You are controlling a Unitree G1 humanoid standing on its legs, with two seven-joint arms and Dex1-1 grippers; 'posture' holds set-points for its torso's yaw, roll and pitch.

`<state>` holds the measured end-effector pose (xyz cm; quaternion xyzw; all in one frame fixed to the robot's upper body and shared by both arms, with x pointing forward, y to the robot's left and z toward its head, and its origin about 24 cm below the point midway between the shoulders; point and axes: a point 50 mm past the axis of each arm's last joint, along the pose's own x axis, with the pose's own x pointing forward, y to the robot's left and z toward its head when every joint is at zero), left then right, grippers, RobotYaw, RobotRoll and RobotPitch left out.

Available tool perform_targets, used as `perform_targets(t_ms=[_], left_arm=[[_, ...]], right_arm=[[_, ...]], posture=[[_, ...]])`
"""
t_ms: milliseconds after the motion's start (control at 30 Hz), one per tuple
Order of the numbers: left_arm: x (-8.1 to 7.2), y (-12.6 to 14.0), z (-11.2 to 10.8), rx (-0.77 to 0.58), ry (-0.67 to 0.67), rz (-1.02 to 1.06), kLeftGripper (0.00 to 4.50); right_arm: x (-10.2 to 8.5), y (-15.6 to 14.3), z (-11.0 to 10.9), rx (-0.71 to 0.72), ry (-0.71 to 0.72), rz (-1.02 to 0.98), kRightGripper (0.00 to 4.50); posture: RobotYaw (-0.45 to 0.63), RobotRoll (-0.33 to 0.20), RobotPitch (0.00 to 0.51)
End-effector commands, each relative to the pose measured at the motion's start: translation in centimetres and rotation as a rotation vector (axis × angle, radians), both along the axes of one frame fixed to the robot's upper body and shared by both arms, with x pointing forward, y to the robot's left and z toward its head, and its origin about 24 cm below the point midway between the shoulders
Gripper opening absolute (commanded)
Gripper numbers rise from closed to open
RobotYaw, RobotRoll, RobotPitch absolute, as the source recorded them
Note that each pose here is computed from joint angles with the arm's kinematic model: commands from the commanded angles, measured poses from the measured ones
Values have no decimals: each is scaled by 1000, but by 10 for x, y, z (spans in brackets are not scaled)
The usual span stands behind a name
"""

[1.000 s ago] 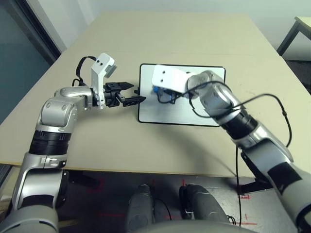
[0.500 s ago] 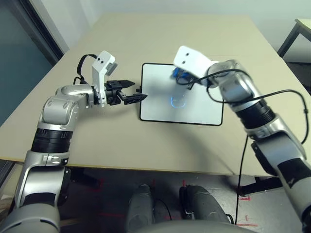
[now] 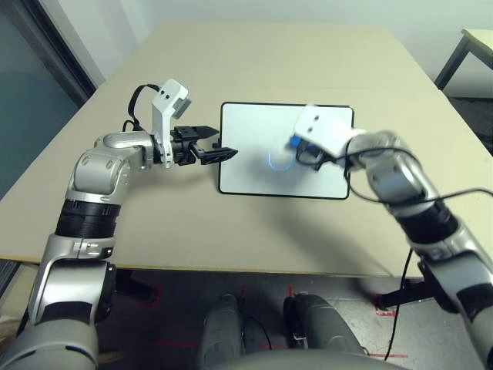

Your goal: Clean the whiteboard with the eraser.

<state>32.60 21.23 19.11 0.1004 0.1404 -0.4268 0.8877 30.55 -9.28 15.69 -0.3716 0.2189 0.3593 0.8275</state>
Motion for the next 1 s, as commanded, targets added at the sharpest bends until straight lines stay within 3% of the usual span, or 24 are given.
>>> perform_targets(t_ms=[33,133,333,433,500,600,667,800,933,1000], left_arm=[[1,-1,1,11,-4,-4,4500],[2,0,2,8,-16,0,4500],[12,0,20,-82,-185,65,4500],[20,-1,43,-205,-373,144,4500],[22,0,51,-261,-445,186,4500],[25,12,63,-374,-604,347,4500],[27,25,60,-412,-658,479,4500],[27,50,39,-416,-684,674,4500],[24,73,12,-416,-646,819,4500],[24,77,-2,-387,-607,828,4500]], right_arm=[[-2,-1,-14,-27,57,-4,566],[3,-2,-10,-22,46,-16,565],[24,5,43,161,-92,-48,565],[28,10,104,364,-237,-50,565],[28,9,129,448,-299,-64,565],[44,-30,168,542,-479,-263,565],[57,-67,163,516,-501,-436,565],[64,-121,116,469,-417,-684,565],[54,-147,58,430,-284,-830,565],[48,-149,39,421,-231,-864,565]], posture=[[-129,0,93],[-127,0,93],[-122,0,94],[-117,0,96],[-118,0,96],[-116,0,91],[-116,0,91],[-110,0,78],[-105,0,79],[-106,0,81]])
